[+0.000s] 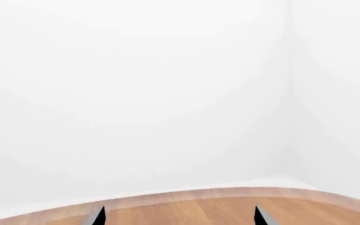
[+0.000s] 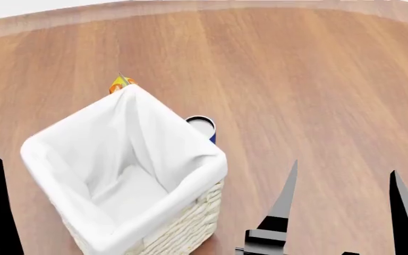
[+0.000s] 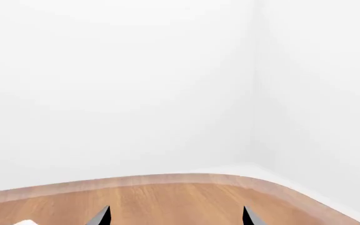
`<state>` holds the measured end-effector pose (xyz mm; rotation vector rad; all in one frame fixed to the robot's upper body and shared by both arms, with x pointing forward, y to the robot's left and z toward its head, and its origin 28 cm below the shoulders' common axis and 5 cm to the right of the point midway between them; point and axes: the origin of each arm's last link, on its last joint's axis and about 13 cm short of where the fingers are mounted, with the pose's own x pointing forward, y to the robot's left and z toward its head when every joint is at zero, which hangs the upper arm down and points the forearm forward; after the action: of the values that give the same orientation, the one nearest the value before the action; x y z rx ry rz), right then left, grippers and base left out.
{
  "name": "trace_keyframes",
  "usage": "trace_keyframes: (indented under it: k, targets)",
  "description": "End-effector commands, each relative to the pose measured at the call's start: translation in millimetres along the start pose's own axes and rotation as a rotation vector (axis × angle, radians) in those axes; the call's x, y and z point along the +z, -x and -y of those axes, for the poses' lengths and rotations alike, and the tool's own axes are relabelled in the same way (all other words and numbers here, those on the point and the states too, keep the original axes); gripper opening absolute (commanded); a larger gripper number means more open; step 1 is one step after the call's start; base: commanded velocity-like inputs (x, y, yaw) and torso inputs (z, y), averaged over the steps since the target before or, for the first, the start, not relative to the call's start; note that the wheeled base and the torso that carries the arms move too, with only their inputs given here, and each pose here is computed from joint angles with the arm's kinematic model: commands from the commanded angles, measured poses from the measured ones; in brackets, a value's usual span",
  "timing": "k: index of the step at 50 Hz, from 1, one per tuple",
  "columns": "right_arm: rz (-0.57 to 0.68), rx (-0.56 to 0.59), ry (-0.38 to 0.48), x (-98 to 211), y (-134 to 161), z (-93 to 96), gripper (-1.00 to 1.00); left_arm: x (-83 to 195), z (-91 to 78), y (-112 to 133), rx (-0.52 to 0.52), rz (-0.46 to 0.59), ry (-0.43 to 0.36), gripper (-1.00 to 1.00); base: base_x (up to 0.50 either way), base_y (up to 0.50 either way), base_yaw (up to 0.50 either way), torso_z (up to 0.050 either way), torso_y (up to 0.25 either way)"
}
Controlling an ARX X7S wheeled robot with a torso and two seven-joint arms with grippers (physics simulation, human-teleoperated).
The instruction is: Pick up the butter and put it in the basket.
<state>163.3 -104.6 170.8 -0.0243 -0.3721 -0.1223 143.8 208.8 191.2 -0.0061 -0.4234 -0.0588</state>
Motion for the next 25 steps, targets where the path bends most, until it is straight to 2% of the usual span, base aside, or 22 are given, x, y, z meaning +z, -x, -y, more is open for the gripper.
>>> trace_keyframes:
  k: [1,9,15,17,20,25]
  targets:
    - [-0.001,0.001,0.001,0,0,0.1,1.0,0,1.4,1,-0.017,-0.007,-0.002,1.0,0.0,0.0,0.0,0.037,-0.209]
    - [-0.002,0.0,0.003,0,0,0.7,1.0,3,5.1,5,-0.053,0.008,-0.005,1.0,0.0,0.0,0.0,0.037,-0.209]
    - [0.0,-0.008,0.005,1,0,1.5,1.0,-5,12.7,26,-0.117,-0.054,0.014,1.0,0.0,0.0,0.0,0.0,0.0]
    - [0.002,-0.005,0.006,2,1,0.7,1.0,-10,13.2,29,-0.107,-0.08,0.063,1.0,0.0,0.0,0.0,0.0,0.0]
    - [0.002,-0.003,0.005,1,0,1.1,1.0,-16,17.2,34,-0.119,-0.111,0.09,1.0,0.0,0.0,0.0,0.0,0.0]
    - [0.002,-0.008,0.001,2,0,2.2,1.0,-23,25.8,43,-0.146,-0.134,0.099,1.0,0.0,0.0,0.0,0.0,0.0]
